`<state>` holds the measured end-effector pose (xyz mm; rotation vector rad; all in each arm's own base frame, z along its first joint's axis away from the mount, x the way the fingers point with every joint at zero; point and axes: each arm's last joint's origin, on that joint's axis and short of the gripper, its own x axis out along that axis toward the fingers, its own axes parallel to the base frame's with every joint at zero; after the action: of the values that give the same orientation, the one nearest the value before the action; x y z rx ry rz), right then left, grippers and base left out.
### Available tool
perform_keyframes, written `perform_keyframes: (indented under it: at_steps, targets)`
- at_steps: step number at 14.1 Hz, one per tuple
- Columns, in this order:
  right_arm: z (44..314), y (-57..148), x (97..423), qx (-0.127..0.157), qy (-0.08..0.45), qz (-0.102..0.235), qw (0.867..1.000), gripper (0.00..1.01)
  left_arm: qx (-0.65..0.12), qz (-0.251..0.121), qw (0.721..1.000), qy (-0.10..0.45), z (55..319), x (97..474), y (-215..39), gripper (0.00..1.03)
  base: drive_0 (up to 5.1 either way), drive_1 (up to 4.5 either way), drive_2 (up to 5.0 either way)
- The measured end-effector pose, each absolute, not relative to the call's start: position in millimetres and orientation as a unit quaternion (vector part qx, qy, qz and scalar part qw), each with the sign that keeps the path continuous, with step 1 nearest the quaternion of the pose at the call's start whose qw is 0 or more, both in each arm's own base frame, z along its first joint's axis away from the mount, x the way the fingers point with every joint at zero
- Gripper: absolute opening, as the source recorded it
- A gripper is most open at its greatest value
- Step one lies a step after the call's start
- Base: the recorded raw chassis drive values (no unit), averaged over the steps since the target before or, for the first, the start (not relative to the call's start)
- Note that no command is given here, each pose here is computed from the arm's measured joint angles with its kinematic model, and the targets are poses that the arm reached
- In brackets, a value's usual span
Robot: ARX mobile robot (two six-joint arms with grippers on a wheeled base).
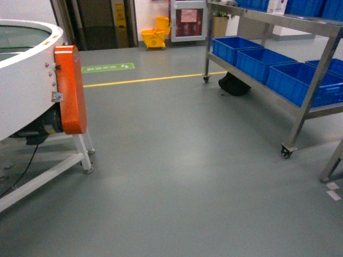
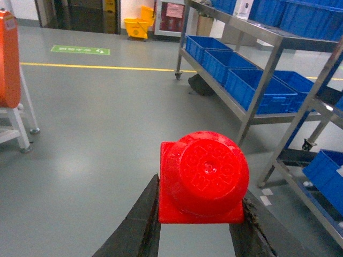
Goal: Pick red block from blue box to shelf
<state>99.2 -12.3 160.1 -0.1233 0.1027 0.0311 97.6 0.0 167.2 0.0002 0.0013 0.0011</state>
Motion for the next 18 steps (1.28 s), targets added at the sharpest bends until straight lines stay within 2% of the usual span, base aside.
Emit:
perform_keyframes:
  at_steps: [18]
  targets:
    - [160.1,-12.3,99.2,-0.062,0.051,0.016,0.997,0.29,0.000,0.001,1.000,0.001,167.2,97.6,0.0,0.98,-1.5,-1.50,-1.5]
